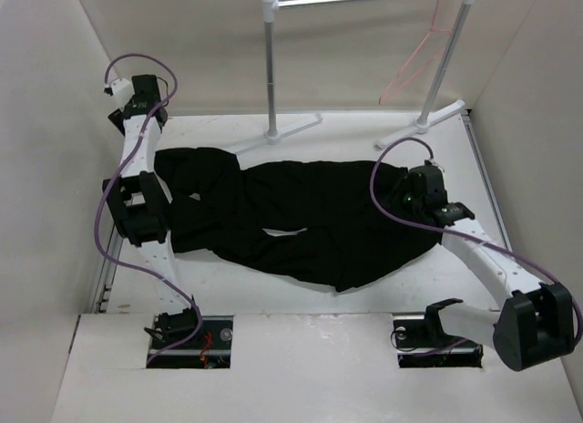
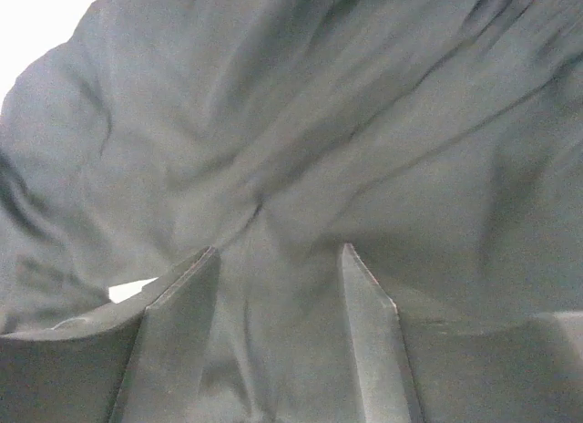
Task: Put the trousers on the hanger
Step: Flatten out the trousers at the center of the board.
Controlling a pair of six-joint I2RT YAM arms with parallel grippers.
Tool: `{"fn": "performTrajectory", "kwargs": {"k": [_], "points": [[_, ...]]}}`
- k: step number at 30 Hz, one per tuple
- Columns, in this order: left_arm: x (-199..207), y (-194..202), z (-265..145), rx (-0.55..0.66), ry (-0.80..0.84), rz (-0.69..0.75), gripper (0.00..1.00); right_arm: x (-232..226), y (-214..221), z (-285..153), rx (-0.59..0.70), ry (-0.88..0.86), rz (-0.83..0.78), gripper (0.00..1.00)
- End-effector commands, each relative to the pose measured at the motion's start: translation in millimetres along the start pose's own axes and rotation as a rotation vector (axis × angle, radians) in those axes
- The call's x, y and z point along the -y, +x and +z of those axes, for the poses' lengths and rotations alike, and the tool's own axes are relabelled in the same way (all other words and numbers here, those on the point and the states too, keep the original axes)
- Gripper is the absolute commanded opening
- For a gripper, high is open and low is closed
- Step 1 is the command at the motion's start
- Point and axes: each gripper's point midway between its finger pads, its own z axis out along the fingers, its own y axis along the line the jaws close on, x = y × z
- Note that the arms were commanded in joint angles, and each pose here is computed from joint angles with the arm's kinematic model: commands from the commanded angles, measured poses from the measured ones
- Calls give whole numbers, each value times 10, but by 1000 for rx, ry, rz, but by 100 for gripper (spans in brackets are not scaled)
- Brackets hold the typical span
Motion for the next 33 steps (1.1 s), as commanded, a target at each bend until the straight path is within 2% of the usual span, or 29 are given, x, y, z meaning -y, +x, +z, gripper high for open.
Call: {"fn": "performTrajectory", "kwargs": {"k": [1, 2, 3, 5, 7, 10, 12, 17, 22, 24, 25, 27, 28, 30, 33], "points": [[-20, 70, -565, -4, 45, 23, 55, -84, -627, 56, 147, 19, 36, 41], [31, 211, -735, -26, 94, 8, 56, -31, -790, 111, 168, 40, 61, 27], [111, 410, -900, -61, 150, 0, 56, 17, -950, 171, 189, 55, 88, 17], [233, 815, -1158, -131, 248, -3, 55, 113, -1255, 304, 236, 87, 123, 13], [253, 1135, -1310, -194, 294, -28, 55, 262, -1533, 458, 271, 124, 156, 20], [213, 1497, -1470, -275, 338, -90, 54, 507, -1779, 786, 269, 174, 175, 47], [190, 1669, -1596, -296, 371, -98, 53, 570, -1803, 1011, 213, 171, 178, 57], [-53, 2115, -1794, -346, 373, -75, 51, 612, -1677, 1407, 99, 175, 151, 63], [-354, 2441, -1909, -384, 367, -47, 50, 662, -1473, 1633, 8, 173, 160, 59], [-467, 2470, -1929, -382, 359, -46, 49, 663, -1418, 1688, -11, 169, 163, 52], [-521, 2485, -1923, -383, 352, -44, 49, 667, -1399, 1711, -21, 169, 166, 45], [-630, 2575, -1899, -401, 330, -30, 49, 689, -1375, 1733, -26, 179, 185, 20], [-695, 2632, -1874, -412, 312, -21, 48, 689, -1384, 1707, -18, 184, 198, 13], [-794, 2731, -1825, -424, 285, -9, 48, 780, -1527, 1582, 48, 220, 234, 7], [-959, 2919, -1722, -458, 228, 14, 47, 1027, -1870, 1303, 174, 293, 281, 3]]}}
